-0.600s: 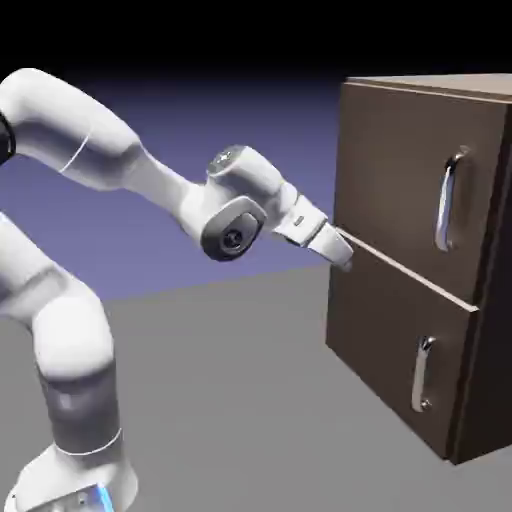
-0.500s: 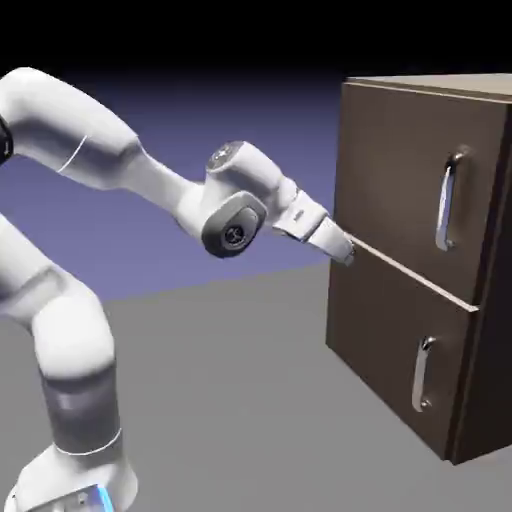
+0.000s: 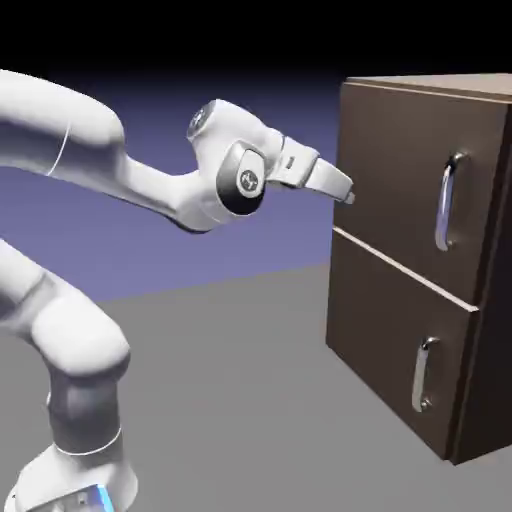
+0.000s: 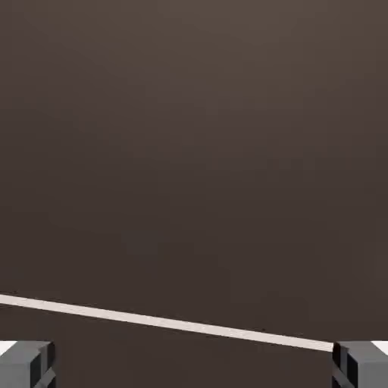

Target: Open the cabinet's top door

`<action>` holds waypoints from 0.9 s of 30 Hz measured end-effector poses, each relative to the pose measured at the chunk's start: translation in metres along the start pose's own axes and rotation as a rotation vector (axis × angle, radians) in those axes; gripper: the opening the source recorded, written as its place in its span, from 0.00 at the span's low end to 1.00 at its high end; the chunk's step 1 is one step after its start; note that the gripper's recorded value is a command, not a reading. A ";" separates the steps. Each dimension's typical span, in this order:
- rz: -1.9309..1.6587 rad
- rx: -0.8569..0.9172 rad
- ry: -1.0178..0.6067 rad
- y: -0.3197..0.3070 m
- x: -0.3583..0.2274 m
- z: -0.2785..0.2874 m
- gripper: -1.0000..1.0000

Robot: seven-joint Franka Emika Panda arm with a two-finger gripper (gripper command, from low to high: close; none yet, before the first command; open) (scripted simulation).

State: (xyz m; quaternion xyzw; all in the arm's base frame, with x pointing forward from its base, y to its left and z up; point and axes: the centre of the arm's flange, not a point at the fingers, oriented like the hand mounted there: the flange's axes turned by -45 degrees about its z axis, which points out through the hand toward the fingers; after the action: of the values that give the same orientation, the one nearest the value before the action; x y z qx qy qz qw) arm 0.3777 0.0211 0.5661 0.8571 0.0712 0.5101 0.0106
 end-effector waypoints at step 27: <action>0.043 -0.042 0.350 0.084 0.013 -0.012 0.50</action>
State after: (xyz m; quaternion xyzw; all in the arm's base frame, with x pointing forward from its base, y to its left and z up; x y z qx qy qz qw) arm 0.3827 -0.0608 0.5911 0.7562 0.0428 0.6530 0.0049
